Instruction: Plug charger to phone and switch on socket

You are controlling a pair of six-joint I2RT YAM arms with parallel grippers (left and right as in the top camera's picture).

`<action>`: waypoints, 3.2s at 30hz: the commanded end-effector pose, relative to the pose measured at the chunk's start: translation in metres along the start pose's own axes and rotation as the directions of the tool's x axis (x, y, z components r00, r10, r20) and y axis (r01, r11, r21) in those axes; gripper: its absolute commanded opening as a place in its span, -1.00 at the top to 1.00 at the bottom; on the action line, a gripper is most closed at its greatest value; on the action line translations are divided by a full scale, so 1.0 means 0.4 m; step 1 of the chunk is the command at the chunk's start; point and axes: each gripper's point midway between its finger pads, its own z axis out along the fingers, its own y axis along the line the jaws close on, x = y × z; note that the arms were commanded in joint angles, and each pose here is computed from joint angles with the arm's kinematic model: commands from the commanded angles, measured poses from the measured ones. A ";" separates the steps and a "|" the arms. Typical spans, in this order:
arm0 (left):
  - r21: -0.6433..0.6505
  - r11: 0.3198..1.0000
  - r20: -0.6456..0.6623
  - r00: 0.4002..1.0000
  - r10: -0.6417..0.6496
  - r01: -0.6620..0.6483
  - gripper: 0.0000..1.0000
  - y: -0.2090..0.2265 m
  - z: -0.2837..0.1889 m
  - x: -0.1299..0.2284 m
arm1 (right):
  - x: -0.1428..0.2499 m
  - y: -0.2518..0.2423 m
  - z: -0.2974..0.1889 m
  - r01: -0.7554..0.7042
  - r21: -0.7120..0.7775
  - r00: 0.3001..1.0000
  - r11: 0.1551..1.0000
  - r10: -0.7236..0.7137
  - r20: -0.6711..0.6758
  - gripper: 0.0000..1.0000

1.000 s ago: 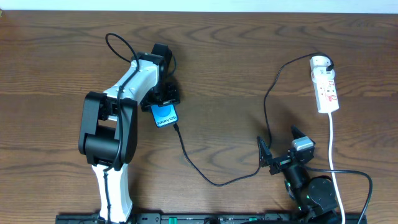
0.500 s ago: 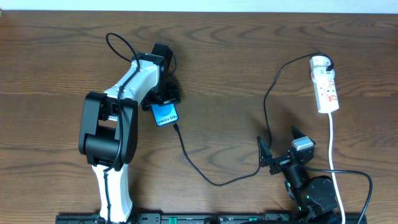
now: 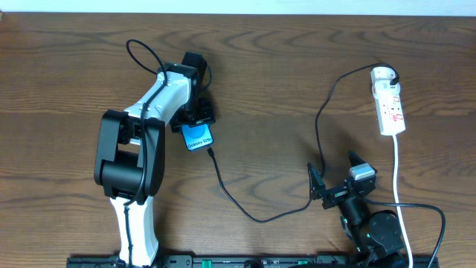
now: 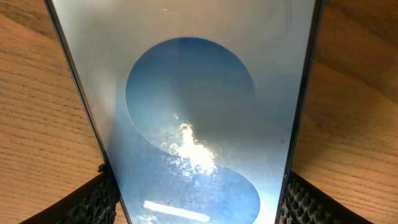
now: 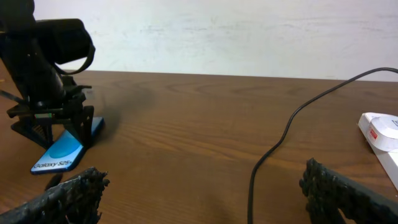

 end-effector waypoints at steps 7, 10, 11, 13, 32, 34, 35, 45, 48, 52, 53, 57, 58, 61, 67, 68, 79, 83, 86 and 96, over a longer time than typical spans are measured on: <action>0.015 1.000 0.053 0.999 -0.001 0.000 -0.41 -0.002 -0.079 -0.003 | 0.004 -0.004 0.000 -0.012 0.006 1.000 1.000 0.012 -0.005 -0.98; 0.026 1.000 0.073 0.997 -0.001 -0.001 -0.41 -0.003 -0.106 -0.005 | 0.004 -0.004 0.000 -0.012 0.006 1.000 1.000 0.012 -0.005 -0.98; 0.029 1.000 0.079 0.997 -0.001 -0.001 -0.41 -0.003 -0.114 -0.005 | 0.004 -0.004 0.000 -0.012 0.006 1.000 1.000 0.012 -0.005 -0.98; 0.036 0.999 0.090 0.996 -0.002 -0.002 -0.41 -0.004 -0.127 -0.006 | 0.004 -0.004 0.000 -0.012 0.006 1.000 1.000 0.012 -0.005 -0.99; 0.094 0.995 0.100 0.994 -0.042 0.033 -0.41 0.001 -0.164 -0.010 | 0.004 -0.004 0.000 -0.012 0.006 1.000 1.000 0.012 -0.005 -0.98; 0.095 0.995 0.099 0.994 -0.043 0.033 -0.41 0.001 -0.153 -0.008 | 0.004 -0.004 0.000 -0.012 0.006 1.000 1.000 0.012 -0.005 -0.98; 0.093 0.995 0.096 0.994 -0.043 0.034 -0.41 0.002 -0.145 -0.006 | 0.004 -0.004 0.000 -0.012 0.006 1.000 1.000 0.012 -0.005 -0.99; 0.049 0.997 0.019 0.998 -0.053 0.052 -0.41 0.015 -0.045 0.011 | 0.004 -0.004 0.000 -0.012 0.006 1.000 1.000 0.012 -0.005 -0.99; 0.049 0.997 0.020 0.998 -0.053 0.052 -0.41 0.014 -0.042 0.010 | 0.004 -0.004 0.000 -0.012 0.006 1.000 1.000 0.012 -0.005 -0.99; 0.046 0.998 0.012 0.999 -0.053 0.053 -0.41 0.016 -0.037 0.015 | 0.004 -0.004 0.000 -0.012 0.006 1.000 1.000 0.012 -0.005 -0.99; 0.045 0.998 0.011 0.999 -0.053 0.053 -0.41 0.017 -0.034 0.017 | 0.004 -0.004 0.000 -0.012 0.006 1.000 1.000 0.012 -0.005 -0.98; 0.046 0.998 0.012 0.998 -0.054 0.053 -0.41 0.020 -0.016 0.021 | 0.004 -0.004 0.000 -0.012 0.006 1.000 1.000 0.012 -0.005 -0.99; 0.047 0.997 0.013 0.998 -0.054 0.054 -0.41 0.020 -0.012 0.021 | 0.004 -0.004 0.000 -0.012 0.006 1.000 1.000 0.012 -0.005 -0.98; 0.047 0.997 0.014 0.998 -0.062 0.061 -0.41 0.020 -0.003 0.020 | 0.004 -0.004 0.000 -0.012 0.006 1.000 1.000 0.012 -0.005 -0.99; 0.039 0.997 0.001 0.998 -0.065 0.065 -0.42 0.020 0.029 0.018 | 0.004 -0.004 0.000 -0.012 0.006 1.000 1.000 0.012 -0.005 -0.98; 0.037 0.997 -0.003 0.998 -0.066 0.066 -0.42 0.020 0.033 0.019 | 0.004 -0.004 0.000 -0.012 0.006 1.000 1.000 0.012 -0.005 -0.99; 0.055 0.996 0.029 0.997 -0.065 0.063 -0.64 0.009 0.043 -0.005 | 0.004 -0.004 0.000 -0.012 0.006 1.000 1.000 0.012 -0.005 -0.99; 0.046 0.997 0.013 0.998 -0.066 0.066 -0.65 0.012 0.062 0.000 | 0.004 -0.004 0.000 -0.012 0.006 1.000 1.000 0.012 -0.005 -0.98; 0.036 0.997 -0.004 0.997 -0.073 0.073 -0.66 0.016 0.076 0.007 | 0.004 -0.004 0.000 -0.012 0.006 1.000 1.000 0.012 -0.005 -0.99; 0.015 0.997 0.016 0.997 -0.081 0.080 -0.79 0.031 0.081 -0.007 | 0.004 -0.004 0.000 -0.012 0.006 1.000 1.000 0.012 -0.005 -0.98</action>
